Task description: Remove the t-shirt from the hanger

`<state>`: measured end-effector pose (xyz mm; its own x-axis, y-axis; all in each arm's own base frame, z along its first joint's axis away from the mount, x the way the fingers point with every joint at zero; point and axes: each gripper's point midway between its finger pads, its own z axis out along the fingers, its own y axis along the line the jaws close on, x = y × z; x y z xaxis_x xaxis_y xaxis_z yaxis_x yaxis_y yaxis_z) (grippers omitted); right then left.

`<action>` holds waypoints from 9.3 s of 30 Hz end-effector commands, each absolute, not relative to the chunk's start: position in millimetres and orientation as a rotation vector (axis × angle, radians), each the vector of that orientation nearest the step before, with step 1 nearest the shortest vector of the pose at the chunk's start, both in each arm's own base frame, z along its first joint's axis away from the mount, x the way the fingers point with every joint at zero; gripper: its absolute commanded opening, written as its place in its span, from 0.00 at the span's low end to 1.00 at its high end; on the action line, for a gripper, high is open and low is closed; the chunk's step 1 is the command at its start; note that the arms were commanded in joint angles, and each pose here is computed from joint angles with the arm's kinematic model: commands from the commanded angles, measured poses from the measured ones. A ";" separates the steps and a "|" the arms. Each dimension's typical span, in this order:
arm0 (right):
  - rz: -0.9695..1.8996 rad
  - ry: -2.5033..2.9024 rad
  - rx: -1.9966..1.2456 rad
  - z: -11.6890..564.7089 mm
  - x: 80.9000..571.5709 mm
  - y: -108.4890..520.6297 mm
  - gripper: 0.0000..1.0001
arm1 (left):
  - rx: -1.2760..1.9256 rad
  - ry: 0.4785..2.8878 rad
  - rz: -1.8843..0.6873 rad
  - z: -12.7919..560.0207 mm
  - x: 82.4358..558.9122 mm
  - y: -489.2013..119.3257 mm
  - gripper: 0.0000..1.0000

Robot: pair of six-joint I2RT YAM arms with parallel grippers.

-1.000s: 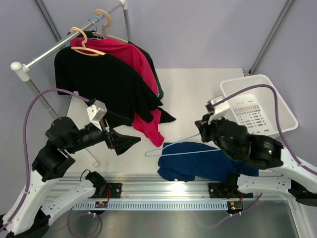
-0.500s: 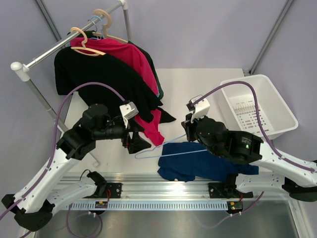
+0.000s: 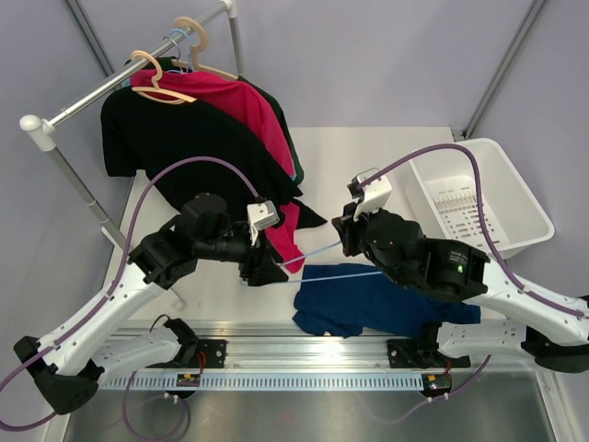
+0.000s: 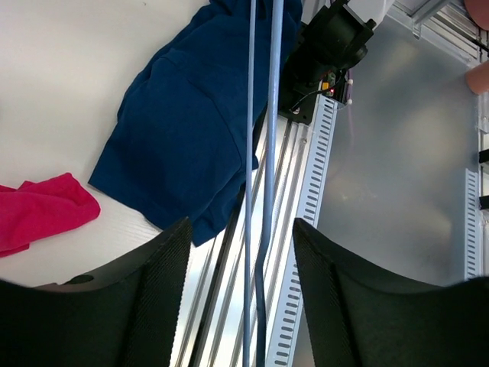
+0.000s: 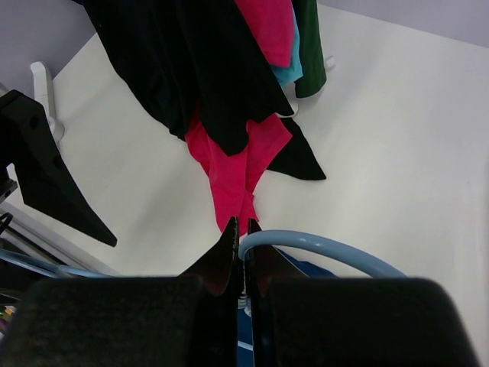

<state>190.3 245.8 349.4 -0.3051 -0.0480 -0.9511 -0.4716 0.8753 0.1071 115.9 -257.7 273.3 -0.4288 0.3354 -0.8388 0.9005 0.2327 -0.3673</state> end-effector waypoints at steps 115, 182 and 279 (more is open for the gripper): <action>0.453 1.688 -0.111 369.9 183.5 148.8 0.99 | -0.465 1.614 0.167 425.7 196.5 23.3 0.00; 0.261 2.116 -0.122 216.9 173.7 185.1 0.99 | 0.100 1.842 -0.503 384.5 264.4 -170.7 0.99; -0.629 1.433 0.808 462.1 386.2 -95.9 0.00 | 0.387 1.831 -0.894 232.6 202.3 -240.3 0.99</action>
<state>377.3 -92.3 480.6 -0.0291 -0.0195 -0.9994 0.8045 0.5929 -0.0350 205.3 -236.2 215.3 -0.4671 -0.1074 -0.8776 0.5863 0.7053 -0.3984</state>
